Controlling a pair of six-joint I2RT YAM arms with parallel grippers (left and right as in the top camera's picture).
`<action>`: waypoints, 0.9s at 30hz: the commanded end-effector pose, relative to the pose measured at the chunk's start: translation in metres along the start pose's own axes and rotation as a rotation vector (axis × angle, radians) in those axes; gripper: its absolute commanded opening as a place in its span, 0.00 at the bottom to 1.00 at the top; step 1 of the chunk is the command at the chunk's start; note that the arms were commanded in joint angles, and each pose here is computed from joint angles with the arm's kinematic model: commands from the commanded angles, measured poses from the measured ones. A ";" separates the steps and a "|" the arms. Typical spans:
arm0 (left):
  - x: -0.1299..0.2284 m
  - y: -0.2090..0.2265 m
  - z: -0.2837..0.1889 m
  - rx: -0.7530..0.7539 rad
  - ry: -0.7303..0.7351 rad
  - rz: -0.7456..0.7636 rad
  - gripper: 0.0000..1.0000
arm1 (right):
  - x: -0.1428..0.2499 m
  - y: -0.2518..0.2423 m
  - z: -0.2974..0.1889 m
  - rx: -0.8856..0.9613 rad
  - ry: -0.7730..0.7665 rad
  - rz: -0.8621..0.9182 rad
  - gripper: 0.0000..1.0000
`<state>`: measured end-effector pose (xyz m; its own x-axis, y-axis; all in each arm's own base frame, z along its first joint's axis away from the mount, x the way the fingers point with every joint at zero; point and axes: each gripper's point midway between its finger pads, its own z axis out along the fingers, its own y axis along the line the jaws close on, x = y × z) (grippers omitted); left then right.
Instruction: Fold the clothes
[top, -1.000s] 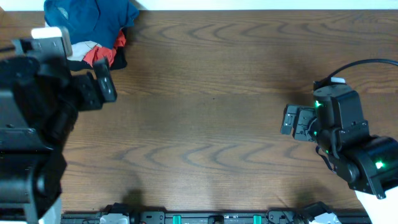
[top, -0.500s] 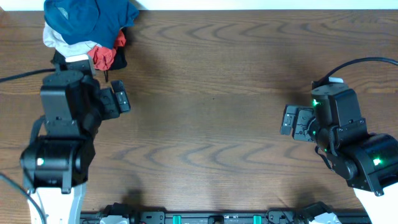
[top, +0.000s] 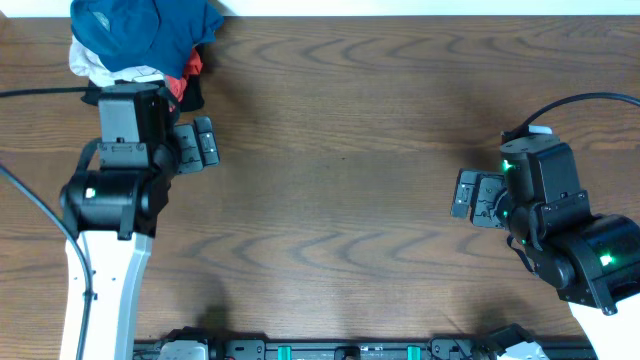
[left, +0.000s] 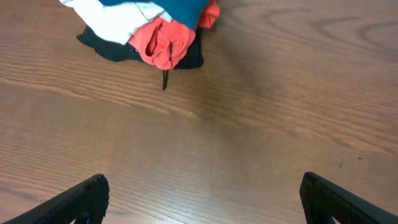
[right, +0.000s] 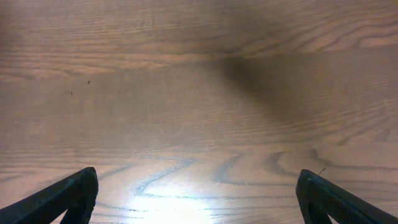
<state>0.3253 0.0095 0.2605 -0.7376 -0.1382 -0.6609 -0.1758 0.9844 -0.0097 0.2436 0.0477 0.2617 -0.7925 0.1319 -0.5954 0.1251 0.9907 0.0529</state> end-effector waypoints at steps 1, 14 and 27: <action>0.001 0.000 0.009 -0.017 0.020 -0.002 0.98 | -0.001 -0.003 0.001 0.019 -0.003 0.000 0.99; 0.002 -0.001 0.021 -0.021 0.044 0.001 0.98 | -0.001 -0.003 0.001 0.019 -0.003 0.000 0.99; 0.003 -0.001 0.021 -0.021 0.045 0.001 0.98 | 0.000 -0.002 0.002 0.018 0.003 -0.001 0.99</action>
<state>0.3364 0.0090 0.2440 -0.7673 -0.1369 -0.6265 -0.1760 0.9844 0.0004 0.2441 0.0479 0.2602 -0.7963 0.1304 -0.5906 0.1254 0.9909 0.0497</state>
